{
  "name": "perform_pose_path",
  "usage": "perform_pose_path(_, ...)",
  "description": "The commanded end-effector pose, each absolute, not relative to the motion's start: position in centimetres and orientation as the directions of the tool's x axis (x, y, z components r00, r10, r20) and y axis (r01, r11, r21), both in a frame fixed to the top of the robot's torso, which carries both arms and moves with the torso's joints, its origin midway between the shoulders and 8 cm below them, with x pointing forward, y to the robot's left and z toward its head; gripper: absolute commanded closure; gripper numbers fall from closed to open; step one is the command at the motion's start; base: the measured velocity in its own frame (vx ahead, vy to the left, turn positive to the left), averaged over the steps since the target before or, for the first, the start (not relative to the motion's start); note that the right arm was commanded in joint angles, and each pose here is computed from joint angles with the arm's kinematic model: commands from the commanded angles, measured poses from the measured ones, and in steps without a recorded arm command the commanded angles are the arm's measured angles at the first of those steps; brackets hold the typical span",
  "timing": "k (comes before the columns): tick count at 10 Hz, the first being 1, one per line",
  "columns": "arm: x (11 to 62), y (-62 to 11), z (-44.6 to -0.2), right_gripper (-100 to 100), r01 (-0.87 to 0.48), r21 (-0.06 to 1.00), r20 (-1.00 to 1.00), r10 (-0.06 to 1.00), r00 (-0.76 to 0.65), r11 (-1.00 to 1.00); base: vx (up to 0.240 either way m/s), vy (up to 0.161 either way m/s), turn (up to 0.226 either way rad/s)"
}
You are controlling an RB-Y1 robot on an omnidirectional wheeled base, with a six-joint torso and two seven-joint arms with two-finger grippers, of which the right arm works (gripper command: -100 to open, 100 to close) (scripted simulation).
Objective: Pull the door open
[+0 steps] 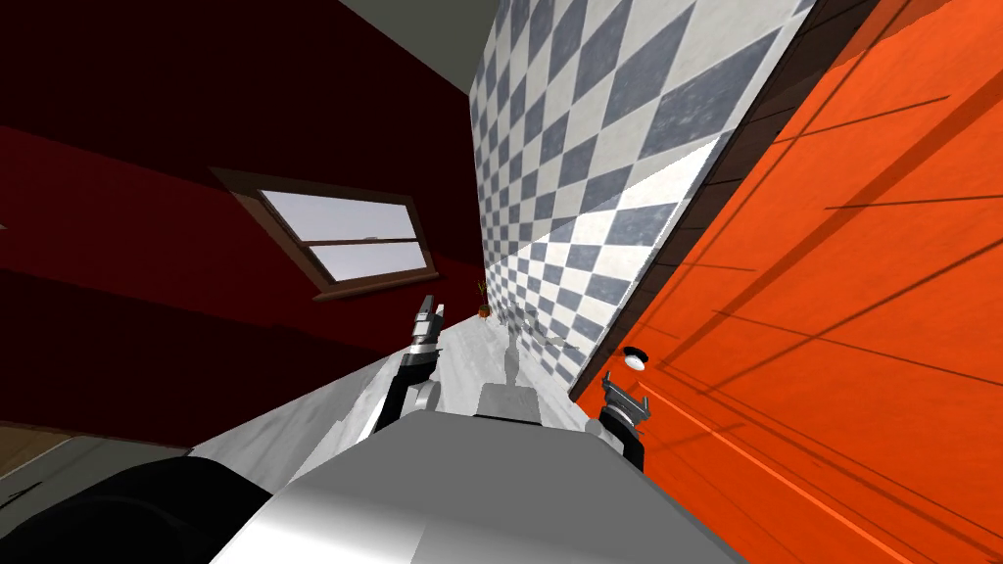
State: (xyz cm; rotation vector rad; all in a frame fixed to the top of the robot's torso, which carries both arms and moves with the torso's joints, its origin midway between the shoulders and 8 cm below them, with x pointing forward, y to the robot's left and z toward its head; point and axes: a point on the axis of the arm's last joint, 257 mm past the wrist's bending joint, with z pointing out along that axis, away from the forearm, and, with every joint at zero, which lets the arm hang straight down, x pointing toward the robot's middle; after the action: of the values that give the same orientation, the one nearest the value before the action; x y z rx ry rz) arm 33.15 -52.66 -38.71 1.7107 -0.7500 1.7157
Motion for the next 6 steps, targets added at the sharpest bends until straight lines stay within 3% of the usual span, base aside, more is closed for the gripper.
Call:
perform_pose_path(1, 33.2, -52.7, -38.7, -100, -0.748, 0.019, 1.0, 0.021, 0.007, -0.663, -0.016, -0.097, 0.049)
perform_pose_path(6, 31.8, -54.6, -39.0, -100, -0.724, 0.013, 1.0, 0.02, -0.001, -0.69, 0.157, -0.027, -0.077)
